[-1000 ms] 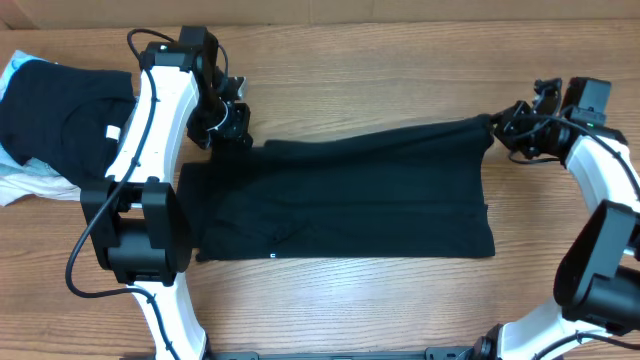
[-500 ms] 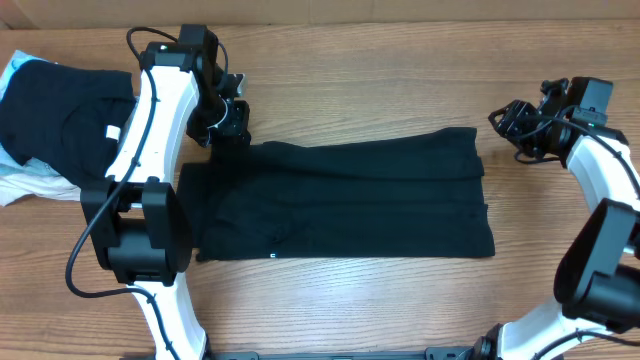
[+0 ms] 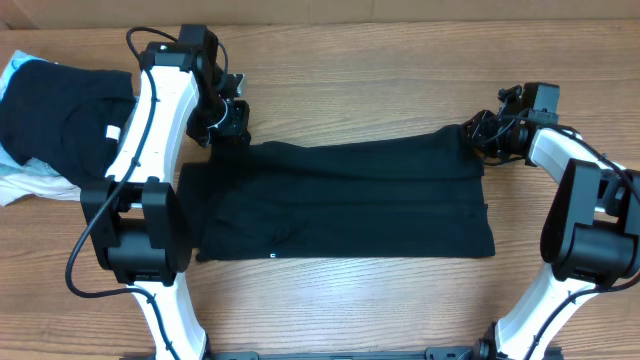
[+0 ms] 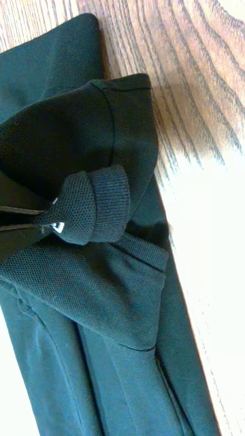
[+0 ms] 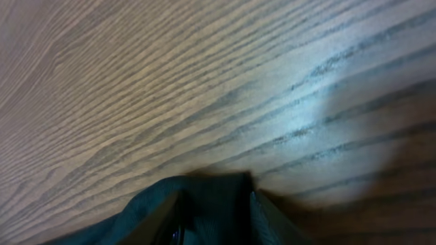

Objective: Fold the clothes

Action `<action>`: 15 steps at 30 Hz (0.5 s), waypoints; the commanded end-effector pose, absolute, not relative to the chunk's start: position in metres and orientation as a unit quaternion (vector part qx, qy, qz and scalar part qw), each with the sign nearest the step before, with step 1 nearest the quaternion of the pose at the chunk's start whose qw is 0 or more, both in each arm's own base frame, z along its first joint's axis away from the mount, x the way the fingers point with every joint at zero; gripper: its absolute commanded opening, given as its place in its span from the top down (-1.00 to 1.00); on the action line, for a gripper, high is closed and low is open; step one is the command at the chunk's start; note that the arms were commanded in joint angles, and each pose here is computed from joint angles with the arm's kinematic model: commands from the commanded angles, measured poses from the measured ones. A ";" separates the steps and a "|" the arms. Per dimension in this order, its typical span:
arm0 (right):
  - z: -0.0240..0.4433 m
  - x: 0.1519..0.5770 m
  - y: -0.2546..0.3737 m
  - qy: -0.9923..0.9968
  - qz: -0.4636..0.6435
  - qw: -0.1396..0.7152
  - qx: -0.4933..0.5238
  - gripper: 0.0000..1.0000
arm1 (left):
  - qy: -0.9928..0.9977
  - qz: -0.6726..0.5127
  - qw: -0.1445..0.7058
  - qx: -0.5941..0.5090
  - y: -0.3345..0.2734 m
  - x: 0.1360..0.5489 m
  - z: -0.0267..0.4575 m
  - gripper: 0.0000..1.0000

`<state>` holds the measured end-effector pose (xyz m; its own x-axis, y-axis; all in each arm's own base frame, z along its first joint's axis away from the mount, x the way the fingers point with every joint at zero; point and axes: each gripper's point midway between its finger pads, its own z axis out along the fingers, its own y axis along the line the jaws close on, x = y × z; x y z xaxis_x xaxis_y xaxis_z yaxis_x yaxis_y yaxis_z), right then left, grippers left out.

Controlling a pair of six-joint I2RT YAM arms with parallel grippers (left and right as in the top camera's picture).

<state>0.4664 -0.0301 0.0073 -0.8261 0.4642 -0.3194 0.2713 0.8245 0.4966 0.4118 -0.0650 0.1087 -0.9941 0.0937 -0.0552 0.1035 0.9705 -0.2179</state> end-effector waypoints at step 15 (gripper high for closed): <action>0.016 0.449 -0.059 0.925 0.239 0.199 0.218 0.28 | 0.991 -0.116 0.048 0.053 -0.070 0.417 0.126 0.92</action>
